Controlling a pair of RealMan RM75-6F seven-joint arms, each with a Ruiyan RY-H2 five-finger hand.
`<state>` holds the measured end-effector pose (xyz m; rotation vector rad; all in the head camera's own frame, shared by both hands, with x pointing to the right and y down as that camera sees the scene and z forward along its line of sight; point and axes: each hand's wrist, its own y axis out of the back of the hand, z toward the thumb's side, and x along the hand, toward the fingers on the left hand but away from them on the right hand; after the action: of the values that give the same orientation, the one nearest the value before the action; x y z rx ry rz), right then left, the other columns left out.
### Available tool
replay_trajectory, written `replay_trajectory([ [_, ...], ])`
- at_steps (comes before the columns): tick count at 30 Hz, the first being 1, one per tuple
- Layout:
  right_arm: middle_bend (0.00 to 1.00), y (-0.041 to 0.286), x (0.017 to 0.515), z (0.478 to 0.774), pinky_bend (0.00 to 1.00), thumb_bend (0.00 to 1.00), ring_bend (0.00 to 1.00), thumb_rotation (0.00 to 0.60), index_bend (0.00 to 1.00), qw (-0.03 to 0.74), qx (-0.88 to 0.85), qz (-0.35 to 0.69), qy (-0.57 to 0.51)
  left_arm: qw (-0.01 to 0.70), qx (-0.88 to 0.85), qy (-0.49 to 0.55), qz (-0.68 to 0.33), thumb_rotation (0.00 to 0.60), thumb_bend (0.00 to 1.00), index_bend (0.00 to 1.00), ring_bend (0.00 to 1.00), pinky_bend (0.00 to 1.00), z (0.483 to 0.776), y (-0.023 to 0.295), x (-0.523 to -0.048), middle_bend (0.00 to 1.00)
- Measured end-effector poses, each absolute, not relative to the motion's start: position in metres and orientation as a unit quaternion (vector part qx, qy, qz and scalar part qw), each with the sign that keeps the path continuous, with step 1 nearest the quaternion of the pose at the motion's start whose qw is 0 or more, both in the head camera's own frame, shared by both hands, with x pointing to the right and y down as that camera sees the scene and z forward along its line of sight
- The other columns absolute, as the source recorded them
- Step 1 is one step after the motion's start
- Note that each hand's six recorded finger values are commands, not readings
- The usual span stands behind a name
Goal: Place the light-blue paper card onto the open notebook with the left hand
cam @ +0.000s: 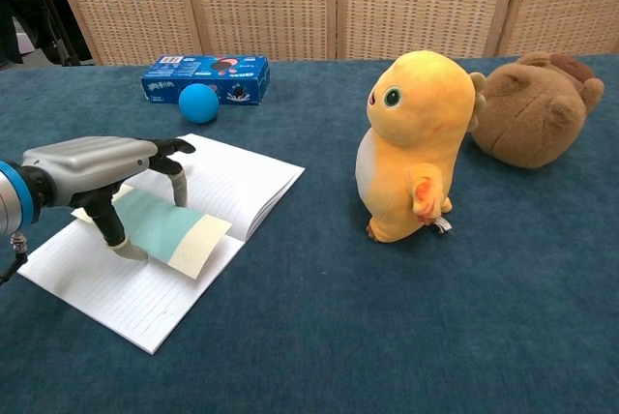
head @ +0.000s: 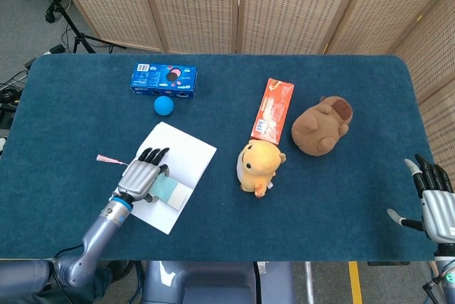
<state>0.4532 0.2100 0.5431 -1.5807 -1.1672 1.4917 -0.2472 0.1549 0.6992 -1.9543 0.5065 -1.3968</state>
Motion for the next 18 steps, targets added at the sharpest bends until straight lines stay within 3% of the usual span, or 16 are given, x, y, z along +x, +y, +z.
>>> replay_trajectory([
  [6,0.00,0.2101,0.4535,0.5429,0.00,0.00,0.00,0.600,0.00,0.329,-0.606,0.570,-0.447,0.338,-0.744,0.200,-0.541,0.600,0.09,0.54,0.00,0.00,0.7025,0.1545,-0.2476,0.00],
  [11,0.00,0.2096,0.4542,0.5422,0.00,0.00,0.00,0.600,0.00,0.327,-0.605,0.570,-0.449,0.333,-0.747,0.206,-0.537,0.600,0.06,0.38,0.00,0.00,0.7020,0.1538,-0.2463,0.00],
  [15,0.00,0.2094,0.4552,0.5411,0.00,0.00,0.00,0.600,0.00,0.326,-0.605,0.569,-0.451,0.332,-0.750,0.206,-0.533,0.600,0.05,0.18,0.00,0.00,0.7014,0.1542,-0.2447,0.00],
  [18,0.00,0.2094,0.4554,0.5404,0.00,0.00,0.00,0.600,0.00,0.325,-0.606,0.568,-0.452,0.335,-0.751,0.205,-0.531,0.600,0.04,0.12,0.00,0.00,0.7008,0.1545,-0.2443,0.00],
])
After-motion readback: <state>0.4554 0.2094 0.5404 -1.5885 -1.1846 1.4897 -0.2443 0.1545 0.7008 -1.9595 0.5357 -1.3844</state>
